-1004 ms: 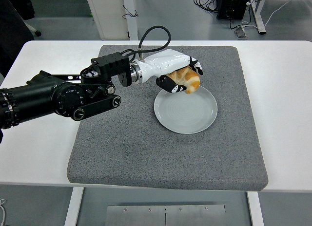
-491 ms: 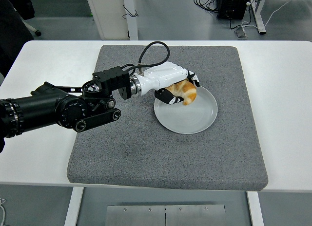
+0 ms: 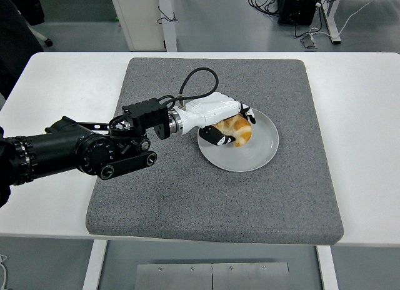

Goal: Place the bread on the plate

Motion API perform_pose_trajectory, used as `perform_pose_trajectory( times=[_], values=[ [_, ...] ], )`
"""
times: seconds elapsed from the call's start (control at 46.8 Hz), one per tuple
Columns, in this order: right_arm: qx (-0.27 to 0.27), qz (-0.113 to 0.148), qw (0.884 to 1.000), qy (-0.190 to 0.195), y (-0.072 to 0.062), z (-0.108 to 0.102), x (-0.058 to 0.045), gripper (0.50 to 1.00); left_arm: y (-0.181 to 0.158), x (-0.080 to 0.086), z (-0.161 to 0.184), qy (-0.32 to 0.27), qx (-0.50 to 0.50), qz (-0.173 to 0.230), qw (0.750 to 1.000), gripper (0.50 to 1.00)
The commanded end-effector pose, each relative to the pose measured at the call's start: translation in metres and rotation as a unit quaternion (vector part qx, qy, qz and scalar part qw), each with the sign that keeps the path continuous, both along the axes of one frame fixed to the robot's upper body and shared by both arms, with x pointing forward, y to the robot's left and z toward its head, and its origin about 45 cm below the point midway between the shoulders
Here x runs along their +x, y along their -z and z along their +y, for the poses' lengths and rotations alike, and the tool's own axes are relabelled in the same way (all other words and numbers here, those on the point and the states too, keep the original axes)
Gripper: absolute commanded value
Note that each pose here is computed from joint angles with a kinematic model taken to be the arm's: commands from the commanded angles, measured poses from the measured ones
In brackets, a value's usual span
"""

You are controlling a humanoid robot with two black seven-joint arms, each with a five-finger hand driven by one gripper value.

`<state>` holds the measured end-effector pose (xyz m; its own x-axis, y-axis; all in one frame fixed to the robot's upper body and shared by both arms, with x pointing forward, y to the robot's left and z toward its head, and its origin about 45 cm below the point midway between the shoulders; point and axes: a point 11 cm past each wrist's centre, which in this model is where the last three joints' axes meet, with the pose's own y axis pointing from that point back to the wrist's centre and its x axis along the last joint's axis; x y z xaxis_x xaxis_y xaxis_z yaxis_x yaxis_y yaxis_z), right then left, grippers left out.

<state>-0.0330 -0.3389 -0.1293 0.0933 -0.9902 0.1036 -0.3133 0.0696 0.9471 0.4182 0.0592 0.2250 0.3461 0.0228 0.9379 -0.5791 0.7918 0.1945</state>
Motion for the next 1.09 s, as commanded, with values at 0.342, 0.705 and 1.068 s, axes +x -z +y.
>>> perform_pose_trajectory(
  times=[0.342,0.705,1.068],
  values=[
    [0.000,0.000,1.000,0.000,0.000,0.000,0.000,1.000,0.011,-0.004,0.003,0.000,0.010,0.008,1.000,0.649],
    [0.000,0.000,1.000,0.000,0.000,0.000,0.000,1.000,0.015,-0.005,0.002,0.000,0.010,0.012,1.000,0.660],
    [0.001,0.000,1.000,0.000,0.000,0.000,0.000,1.000,0.019,-0.008,-0.002,0.002,0.009,0.017,1.000,0.683]
  ],
)
